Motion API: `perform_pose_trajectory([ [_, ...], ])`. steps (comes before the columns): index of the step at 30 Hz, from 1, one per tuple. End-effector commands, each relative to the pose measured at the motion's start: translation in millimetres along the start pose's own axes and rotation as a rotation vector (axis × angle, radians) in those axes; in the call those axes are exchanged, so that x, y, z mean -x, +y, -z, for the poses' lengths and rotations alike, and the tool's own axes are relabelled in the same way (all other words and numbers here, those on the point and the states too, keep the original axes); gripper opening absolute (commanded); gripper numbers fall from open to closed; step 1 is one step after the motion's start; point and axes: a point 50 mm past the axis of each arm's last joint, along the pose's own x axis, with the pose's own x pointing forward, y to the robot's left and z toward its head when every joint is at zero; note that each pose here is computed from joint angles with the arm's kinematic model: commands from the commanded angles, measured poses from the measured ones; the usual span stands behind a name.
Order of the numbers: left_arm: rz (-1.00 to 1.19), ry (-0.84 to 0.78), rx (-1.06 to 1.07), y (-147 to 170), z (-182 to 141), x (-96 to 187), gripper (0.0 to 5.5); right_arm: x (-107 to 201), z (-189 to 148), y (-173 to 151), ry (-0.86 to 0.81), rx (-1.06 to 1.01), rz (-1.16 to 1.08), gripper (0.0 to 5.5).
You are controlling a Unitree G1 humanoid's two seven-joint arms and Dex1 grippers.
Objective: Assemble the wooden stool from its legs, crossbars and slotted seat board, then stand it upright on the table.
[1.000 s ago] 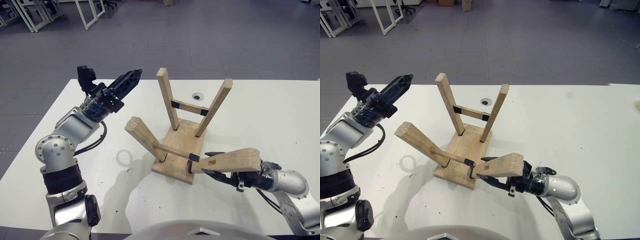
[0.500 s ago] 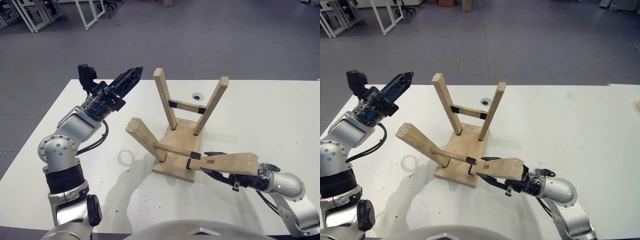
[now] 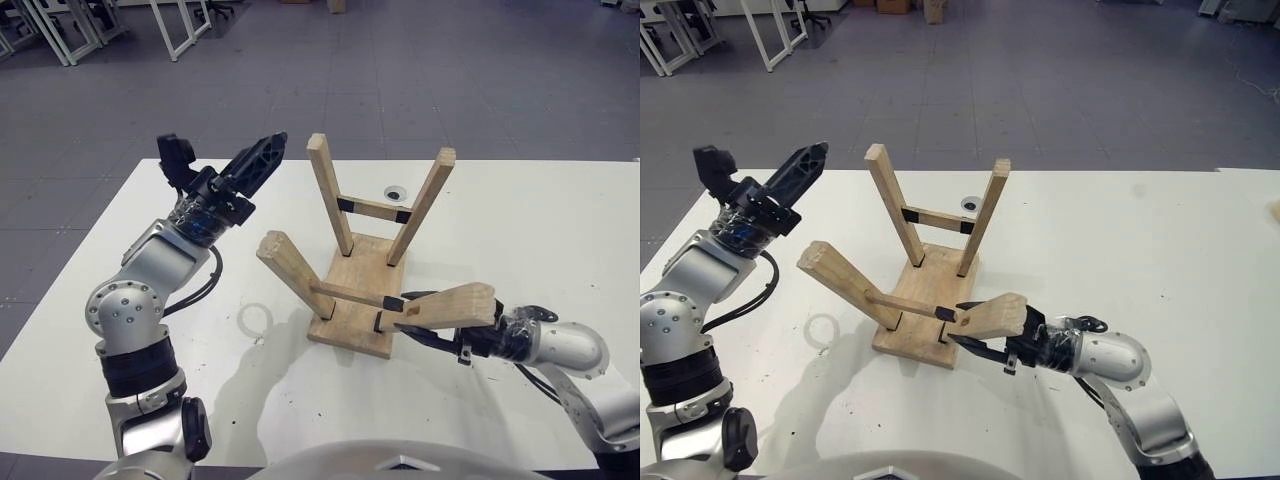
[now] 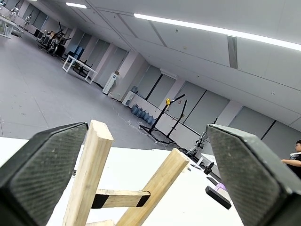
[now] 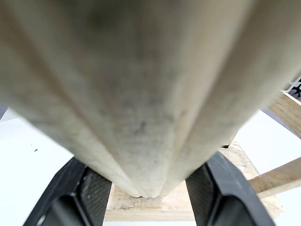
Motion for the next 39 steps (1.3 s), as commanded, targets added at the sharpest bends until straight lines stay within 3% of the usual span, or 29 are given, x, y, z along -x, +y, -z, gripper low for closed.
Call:
perform_pose_trajectory([
  [1, -0.017, -0.018, -0.009, -2, -1, 2, 4.65, 9, 27, -5, 0.273, -0.089, 0.035, 2.04],
  [11, -0.007, -0.056, -0.115, -20, -21, -4, 4.65, -1, 34, -14, 0.368, -0.128, 0.086, 2.04],
  [20, 0.092, 0.098, -0.350, -94, -9, -41, 4.65, -6, 43, -21, 0.342, -0.156, 0.158, 2.04],
  [25, 0.094, 0.220, -0.396, -118, 30, -55, 3.80, -9, 43, -24, 0.332, -0.146, 0.172, 2.04],
  [31, -0.132, 0.432, -0.403, -86, 97, -50, 2.73, -13, 42, -26, 0.318, -0.140, 0.179, 2.04],
  [33, -0.146, 0.399, -0.421, -87, 103, -56, 2.37, -14, 41, -26, 0.315, -0.141, 0.185, 2.04],
  [35, -0.127, 0.246, -0.458, -98, 89, -71, 2.01, -14, 41, -27, 0.312, -0.141, 0.191, 2.04],
  [37, -0.117, 0.112, -0.494, -108, 71, -81, 2.01, -15, 41, -28, 0.310, -0.139, 0.200, 2.04],
  [39, -0.138, 0.132, -0.559, -103, 71, -81, 2.01, -15, 41, -28, 0.308, -0.138, 0.202, 2.04],
])
